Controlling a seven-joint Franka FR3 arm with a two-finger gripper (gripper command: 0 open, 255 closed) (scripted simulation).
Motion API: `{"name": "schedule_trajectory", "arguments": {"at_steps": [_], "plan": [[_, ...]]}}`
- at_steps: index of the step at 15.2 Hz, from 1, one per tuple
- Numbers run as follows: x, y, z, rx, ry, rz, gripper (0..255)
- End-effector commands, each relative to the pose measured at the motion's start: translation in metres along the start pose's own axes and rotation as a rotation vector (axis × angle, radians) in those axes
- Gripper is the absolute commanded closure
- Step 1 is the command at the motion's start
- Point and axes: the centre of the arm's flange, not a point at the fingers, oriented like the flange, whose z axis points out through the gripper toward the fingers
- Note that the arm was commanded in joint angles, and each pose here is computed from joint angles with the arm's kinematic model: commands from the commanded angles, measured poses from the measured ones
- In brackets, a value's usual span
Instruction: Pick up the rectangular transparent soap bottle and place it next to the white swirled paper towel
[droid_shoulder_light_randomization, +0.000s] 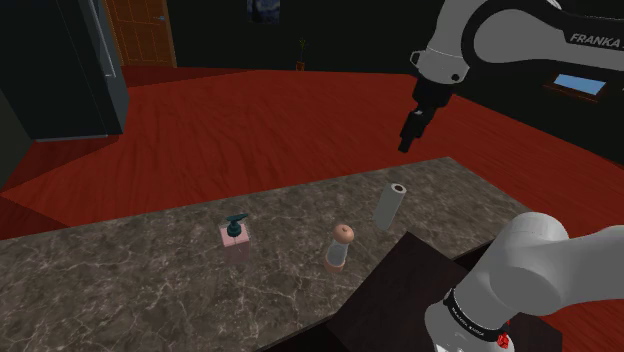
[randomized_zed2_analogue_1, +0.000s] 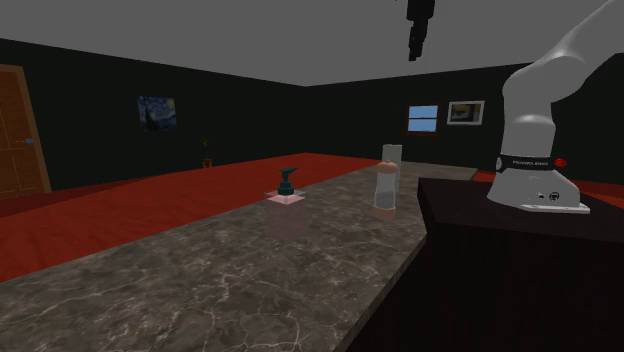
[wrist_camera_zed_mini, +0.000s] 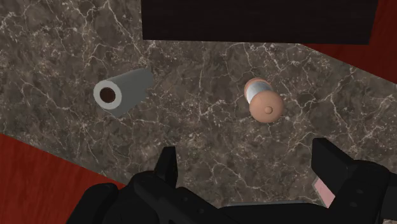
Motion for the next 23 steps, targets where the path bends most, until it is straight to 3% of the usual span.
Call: {"name": "schedule_trajectory", "arguments": {"at_steps": [1,23], "plan": [[0.0,0.0,0.0,0.0,0.0,0.0,0],[0.162,-0.177,0.158,-0.005,0.036,0.141,0]]}}
